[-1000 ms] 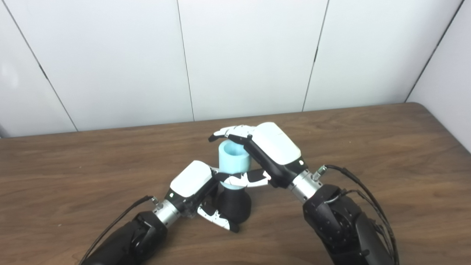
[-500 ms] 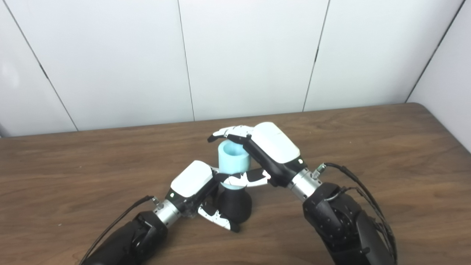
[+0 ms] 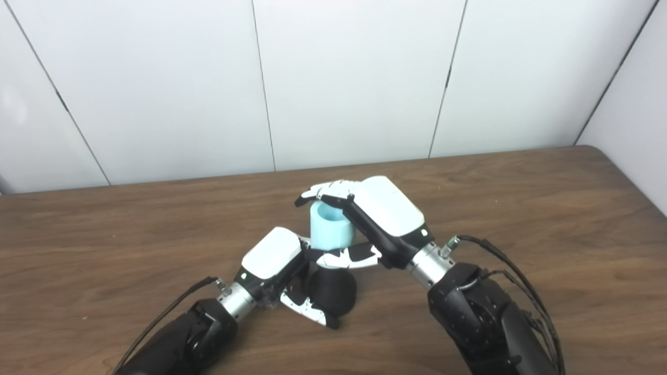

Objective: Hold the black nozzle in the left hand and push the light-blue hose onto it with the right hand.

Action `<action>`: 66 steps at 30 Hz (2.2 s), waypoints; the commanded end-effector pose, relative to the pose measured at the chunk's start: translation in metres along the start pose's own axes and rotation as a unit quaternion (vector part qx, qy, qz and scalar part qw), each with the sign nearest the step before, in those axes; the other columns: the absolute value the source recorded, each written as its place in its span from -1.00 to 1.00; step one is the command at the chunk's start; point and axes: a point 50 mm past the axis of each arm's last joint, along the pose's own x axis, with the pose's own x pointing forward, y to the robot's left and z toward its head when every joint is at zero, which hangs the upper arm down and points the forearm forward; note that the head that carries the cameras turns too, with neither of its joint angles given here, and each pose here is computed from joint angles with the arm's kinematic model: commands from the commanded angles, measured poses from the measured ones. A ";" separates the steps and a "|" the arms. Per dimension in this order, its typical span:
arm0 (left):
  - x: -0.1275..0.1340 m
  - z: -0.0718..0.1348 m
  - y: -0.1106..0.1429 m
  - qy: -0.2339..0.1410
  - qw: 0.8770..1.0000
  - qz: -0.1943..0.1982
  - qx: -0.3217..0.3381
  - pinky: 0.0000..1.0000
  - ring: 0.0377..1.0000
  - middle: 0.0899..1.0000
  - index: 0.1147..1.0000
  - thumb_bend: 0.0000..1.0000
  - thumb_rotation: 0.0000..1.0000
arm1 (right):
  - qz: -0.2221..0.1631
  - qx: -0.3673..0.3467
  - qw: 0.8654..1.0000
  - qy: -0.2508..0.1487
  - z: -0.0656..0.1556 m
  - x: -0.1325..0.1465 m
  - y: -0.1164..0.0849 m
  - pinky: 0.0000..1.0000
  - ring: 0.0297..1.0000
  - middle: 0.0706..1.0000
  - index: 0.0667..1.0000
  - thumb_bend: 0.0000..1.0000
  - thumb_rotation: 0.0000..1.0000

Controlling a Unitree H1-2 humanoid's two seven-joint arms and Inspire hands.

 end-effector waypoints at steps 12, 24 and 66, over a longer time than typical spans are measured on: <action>-0.102 0.033 -0.145 0.071 0.963 -0.247 -0.080 -0.55 -0.50 -0.15 -0.16 0.05 -1.00 | -0.076 -0.075 0.993 -0.043 0.001 -0.007 -0.002 0.40 0.57 0.56 0.47 -0.47 -0.15; -0.101 0.033 -0.145 0.074 0.962 -0.246 -0.087 -0.49 -0.43 -0.15 -0.16 0.04 -1.00 | -0.092 -0.097 0.990 -0.049 0.002 -0.008 -0.001 0.42 0.58 0.56 0.47 -0.46 -0.18; -0.100 0.030 -0.146 0.067 0.965 -0.244 -0.063 -0.61 -0.58 -0.16 -0.16 0.05 -1.00 | -0.045 -0.104 0.991 -0.072 0.031 -0.040 -0.051 0.95 0.86 0.83 0.76 0.73 0.73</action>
